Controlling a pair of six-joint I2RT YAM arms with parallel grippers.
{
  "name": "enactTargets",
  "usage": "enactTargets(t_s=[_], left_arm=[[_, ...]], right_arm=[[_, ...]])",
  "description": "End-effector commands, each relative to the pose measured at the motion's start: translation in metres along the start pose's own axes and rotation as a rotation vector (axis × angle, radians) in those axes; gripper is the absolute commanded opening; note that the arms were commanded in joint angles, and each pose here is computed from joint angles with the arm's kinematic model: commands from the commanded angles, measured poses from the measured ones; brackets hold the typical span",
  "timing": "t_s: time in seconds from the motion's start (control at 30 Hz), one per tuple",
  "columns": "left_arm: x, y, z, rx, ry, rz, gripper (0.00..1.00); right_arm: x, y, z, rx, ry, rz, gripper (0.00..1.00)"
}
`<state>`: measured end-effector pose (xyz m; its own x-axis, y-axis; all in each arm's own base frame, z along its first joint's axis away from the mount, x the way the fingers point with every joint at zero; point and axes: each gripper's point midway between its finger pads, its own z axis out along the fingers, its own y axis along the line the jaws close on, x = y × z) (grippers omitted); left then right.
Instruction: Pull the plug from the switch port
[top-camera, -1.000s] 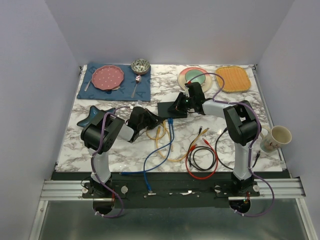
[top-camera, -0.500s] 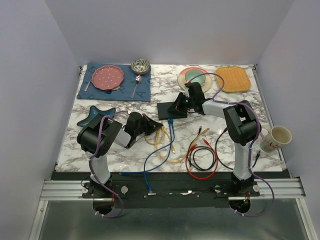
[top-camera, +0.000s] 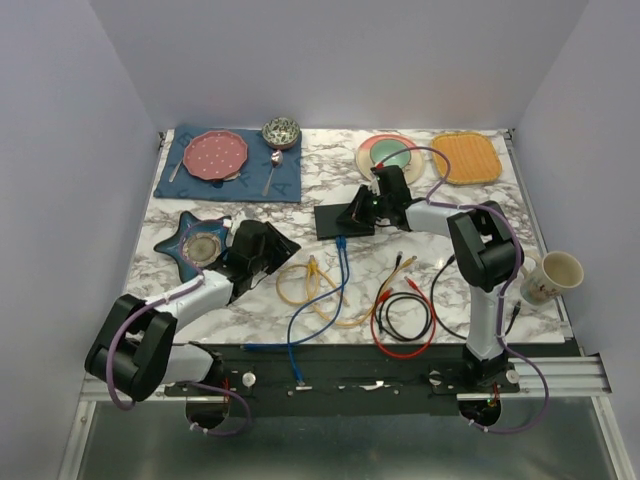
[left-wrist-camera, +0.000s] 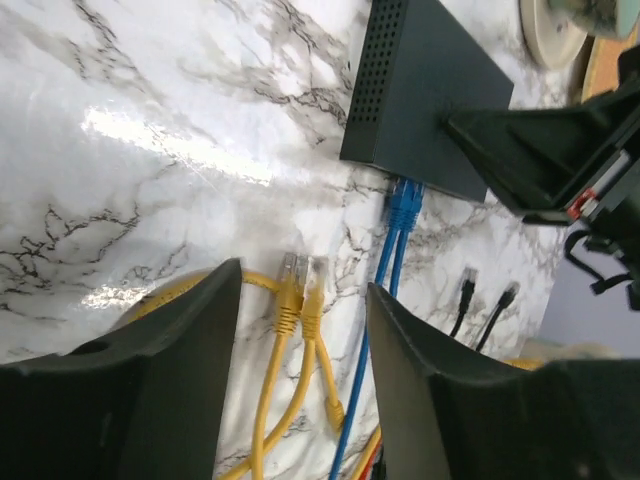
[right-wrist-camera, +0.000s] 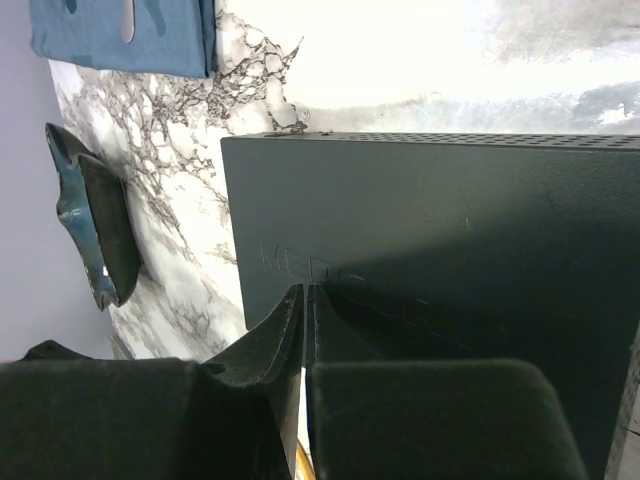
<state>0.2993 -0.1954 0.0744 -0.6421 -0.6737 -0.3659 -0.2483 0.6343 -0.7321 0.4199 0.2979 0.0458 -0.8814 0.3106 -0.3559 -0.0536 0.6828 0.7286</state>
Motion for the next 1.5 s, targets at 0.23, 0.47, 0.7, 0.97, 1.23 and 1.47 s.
enactTargets(t_s=[0.23, 0.47, 0.7, 0.97, 1.23, 1.47], left_arm=[[-0.007, -0.063, 0.019, 0.135, 0.068, 0.065, 0.66], [0.051, -0.094, 0.071, 0.284, 0.265, 0.018, 0.51], [0.064, -0.092, 0.095, 0.279, 0.294, -0.007, 0.50], [0.059, -0.064, 0.107, 0.181, 0.251, -0.074, 0.49], [0.046, -0.035, 0.106, 0.177, 0.166, -0.223, 0.47], [0.045, -0.032, 0.118, 0.185, 0.149, -0.253, 0.47]], right_arm=[[0.020, -0.035, -0.009, 0.122, 0.031, 0.015, 0.15], [0.022, -0.045, -0.013, 0.157, 0.028, 0.017, 0.15], [0.017, -0.053, -0.015, 0.174, 0.023, 0.033, 0.15], [0.017, -0.056, -0.015, 0.178, 0.024, 0.038, 0.15], [0.016, -0.056, -0.015, 0.178, 0.023, 0.039, 0.15], [0.015, -0.056, -0.015, 0.178, 0.021, 0.038, 0.15]])
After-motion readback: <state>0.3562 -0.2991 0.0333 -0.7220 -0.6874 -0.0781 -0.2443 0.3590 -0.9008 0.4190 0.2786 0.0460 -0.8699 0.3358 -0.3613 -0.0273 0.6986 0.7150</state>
